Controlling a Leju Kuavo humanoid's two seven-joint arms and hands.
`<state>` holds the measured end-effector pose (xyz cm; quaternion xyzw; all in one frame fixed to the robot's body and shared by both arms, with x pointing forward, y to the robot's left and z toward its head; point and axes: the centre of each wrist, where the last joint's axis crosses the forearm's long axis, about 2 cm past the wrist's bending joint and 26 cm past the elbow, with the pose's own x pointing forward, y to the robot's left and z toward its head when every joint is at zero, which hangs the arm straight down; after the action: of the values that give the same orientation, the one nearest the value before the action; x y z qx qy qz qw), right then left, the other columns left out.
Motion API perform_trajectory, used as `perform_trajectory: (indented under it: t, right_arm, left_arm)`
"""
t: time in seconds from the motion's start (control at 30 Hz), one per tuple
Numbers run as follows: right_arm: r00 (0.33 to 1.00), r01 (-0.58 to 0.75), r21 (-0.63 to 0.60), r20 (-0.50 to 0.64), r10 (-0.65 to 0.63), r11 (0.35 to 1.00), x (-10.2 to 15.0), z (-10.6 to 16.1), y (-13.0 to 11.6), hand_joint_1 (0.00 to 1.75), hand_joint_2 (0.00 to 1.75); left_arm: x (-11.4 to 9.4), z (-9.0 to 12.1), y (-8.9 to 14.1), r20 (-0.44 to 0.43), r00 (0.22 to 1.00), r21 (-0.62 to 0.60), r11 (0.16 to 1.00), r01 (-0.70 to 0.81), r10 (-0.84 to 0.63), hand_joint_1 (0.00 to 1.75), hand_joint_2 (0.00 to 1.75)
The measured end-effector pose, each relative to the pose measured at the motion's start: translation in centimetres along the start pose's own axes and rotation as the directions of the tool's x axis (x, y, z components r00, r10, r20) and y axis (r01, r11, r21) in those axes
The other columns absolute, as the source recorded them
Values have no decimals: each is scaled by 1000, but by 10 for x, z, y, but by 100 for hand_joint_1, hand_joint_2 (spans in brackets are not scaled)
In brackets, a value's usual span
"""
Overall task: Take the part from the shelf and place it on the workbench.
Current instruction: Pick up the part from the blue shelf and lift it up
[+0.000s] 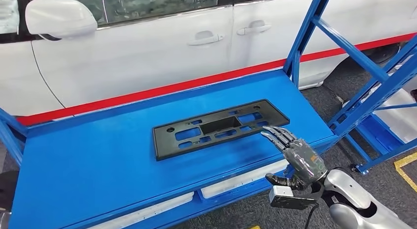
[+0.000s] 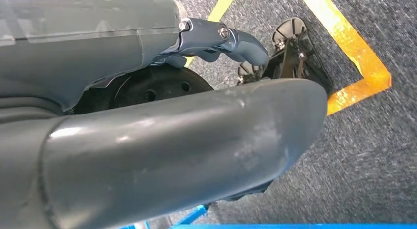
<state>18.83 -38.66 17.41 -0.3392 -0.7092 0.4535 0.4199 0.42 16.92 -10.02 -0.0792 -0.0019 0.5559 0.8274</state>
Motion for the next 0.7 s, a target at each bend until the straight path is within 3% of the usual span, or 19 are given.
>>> perform_trajectory:
  t: [0.7]
  right_arm:
    - [998, 48, 37, 46, -50, 998, 21, -24, 40, 0, 0]
  left_arm:
    - [1, 0, -2, 0, 1000, -12, 1000, 3, -3, 0, 0]
